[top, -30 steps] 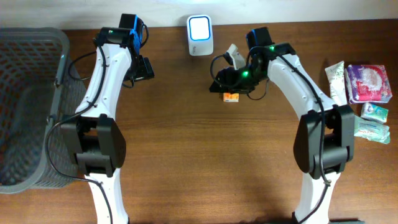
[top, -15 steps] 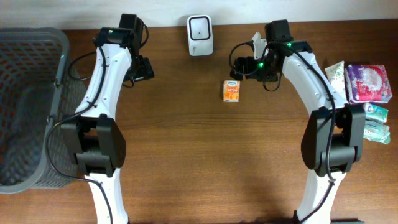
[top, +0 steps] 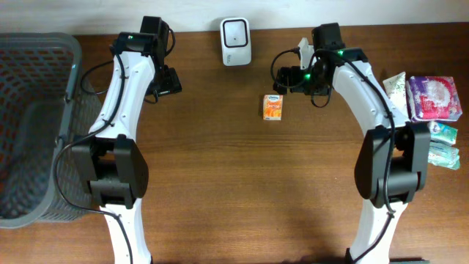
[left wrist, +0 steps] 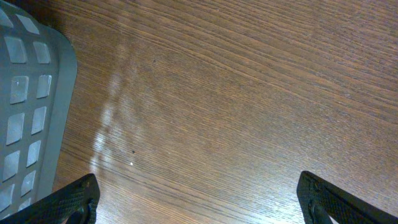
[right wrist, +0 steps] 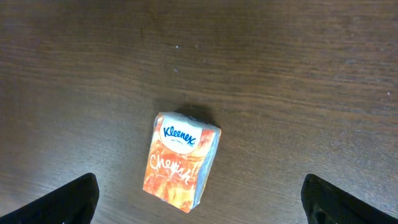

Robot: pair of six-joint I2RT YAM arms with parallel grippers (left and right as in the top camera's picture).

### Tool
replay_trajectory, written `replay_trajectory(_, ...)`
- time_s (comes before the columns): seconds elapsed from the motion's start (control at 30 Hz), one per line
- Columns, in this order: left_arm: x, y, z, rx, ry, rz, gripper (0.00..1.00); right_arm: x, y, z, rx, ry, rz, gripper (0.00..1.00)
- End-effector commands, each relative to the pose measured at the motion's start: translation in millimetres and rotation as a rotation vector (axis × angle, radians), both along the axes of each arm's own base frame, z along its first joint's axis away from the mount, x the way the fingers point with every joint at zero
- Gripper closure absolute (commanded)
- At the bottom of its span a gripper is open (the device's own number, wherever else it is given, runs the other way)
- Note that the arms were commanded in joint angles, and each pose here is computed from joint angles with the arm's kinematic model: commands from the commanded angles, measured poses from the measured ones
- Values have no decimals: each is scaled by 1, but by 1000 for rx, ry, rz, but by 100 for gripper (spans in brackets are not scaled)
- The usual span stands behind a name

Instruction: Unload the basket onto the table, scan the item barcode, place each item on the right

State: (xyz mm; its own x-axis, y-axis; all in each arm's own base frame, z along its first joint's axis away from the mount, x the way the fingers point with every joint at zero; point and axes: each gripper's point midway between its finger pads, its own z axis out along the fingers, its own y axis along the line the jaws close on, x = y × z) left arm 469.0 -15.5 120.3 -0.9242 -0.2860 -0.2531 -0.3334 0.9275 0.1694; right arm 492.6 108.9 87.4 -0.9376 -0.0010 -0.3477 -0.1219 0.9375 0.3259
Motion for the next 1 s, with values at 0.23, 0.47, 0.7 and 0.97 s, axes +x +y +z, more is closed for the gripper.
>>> replay_trajectory(0.23,3,-1,7,4,-21,-1,1,-14,31,-72,187,184,40,37)
replay_trajectory(0.47,3,-1,7,4,-21,-1,1,-23,34,-97,193,273,-8,78)
replay_trajectory(0.7,3,-1,7,4,-21,-1,1,-25,56,-59,346,248,72,96)
replay_trajectory(0.97,3,-3,7,4,-21,-5,1,-38,86,46,582,105,275,96)
